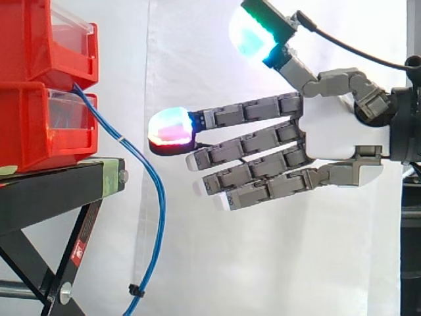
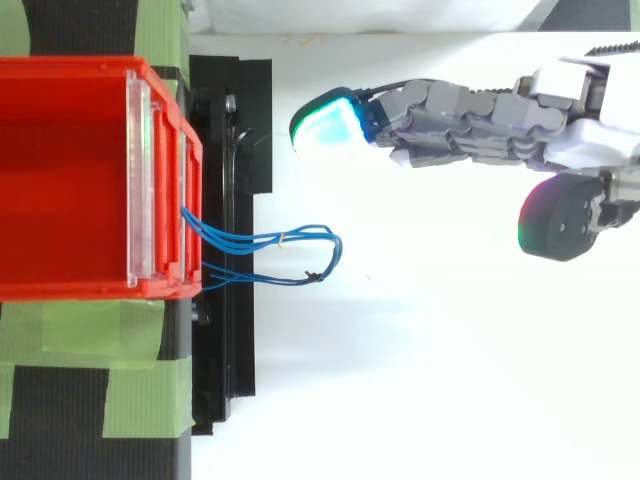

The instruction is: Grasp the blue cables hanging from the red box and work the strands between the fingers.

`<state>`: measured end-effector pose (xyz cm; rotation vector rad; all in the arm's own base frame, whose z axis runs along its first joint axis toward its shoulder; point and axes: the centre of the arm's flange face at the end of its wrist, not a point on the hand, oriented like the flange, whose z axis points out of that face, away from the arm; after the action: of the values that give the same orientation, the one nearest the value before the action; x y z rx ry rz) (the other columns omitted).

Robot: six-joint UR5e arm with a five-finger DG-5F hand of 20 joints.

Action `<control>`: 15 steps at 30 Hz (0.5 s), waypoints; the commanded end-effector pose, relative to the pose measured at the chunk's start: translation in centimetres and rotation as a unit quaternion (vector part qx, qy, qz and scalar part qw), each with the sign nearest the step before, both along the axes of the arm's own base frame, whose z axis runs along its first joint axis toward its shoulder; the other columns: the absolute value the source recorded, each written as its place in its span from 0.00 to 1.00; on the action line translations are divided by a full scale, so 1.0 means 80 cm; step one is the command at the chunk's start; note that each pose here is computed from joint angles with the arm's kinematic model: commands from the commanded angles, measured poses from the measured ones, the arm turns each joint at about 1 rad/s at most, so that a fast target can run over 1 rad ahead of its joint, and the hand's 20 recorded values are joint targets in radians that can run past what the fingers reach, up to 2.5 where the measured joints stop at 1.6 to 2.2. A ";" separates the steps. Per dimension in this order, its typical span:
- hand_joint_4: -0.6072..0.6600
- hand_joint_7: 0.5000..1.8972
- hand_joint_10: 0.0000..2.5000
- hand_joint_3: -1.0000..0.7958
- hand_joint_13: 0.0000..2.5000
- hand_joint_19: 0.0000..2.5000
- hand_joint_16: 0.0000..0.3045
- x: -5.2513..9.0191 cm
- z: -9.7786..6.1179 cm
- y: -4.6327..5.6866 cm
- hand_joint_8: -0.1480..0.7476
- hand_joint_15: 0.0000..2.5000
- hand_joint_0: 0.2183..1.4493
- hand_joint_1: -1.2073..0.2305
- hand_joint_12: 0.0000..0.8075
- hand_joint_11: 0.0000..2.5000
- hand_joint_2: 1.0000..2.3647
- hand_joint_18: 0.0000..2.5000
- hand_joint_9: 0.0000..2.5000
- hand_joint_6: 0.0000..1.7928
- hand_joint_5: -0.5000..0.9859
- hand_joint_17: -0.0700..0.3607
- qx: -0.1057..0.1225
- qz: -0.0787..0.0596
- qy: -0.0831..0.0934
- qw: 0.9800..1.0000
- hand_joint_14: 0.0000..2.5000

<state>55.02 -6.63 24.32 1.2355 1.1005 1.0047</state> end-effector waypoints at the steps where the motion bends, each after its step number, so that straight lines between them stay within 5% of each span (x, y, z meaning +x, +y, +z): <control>1: 0.57 0.11 0.00 0.00 0.00 0.13 0.24 0.002 0.000 0.003 0.47 0.08 0.34 0.56 0.47 0.02 0.00 0.00 0.00 0.00 0.02 0.54 -0.003 -0.007 -0.004 1.000 0.00; 7: 0.57 0.11 0.00 0.00 0.00 0.13 0.24 0.005 -0.008 0.010 0.48 0.08 0.34 0.56 0.48 0.02 0.00 0.00 0.00 0.00 0.02 0.54 -0.016 -0.014 -0.001 1.000 0.00; 9: 0.57 0.11 0.00 0.00 0.00 0.13 0.24 0.012 -0.027 0.017 0.48 0.08 0.34 0.56 0.48 0.02 0.00 0.00 0.00 0.00 0.02 0.54 -0.016 -0.014 0.000 1.000 0.00; 15: 0.57 0.12 0.00 0.00 0.00 0.13 0.24 0.025 -0.046 0.033 0.48 0.08 0.34 0.56 0.48 0.02 0.00 0.00 0.00 0.00 0.02 0.54 -0.011 -0.007 -0.017 1.000 0.00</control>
<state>56.53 -4.66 21.44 1.2138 1.0809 0.9819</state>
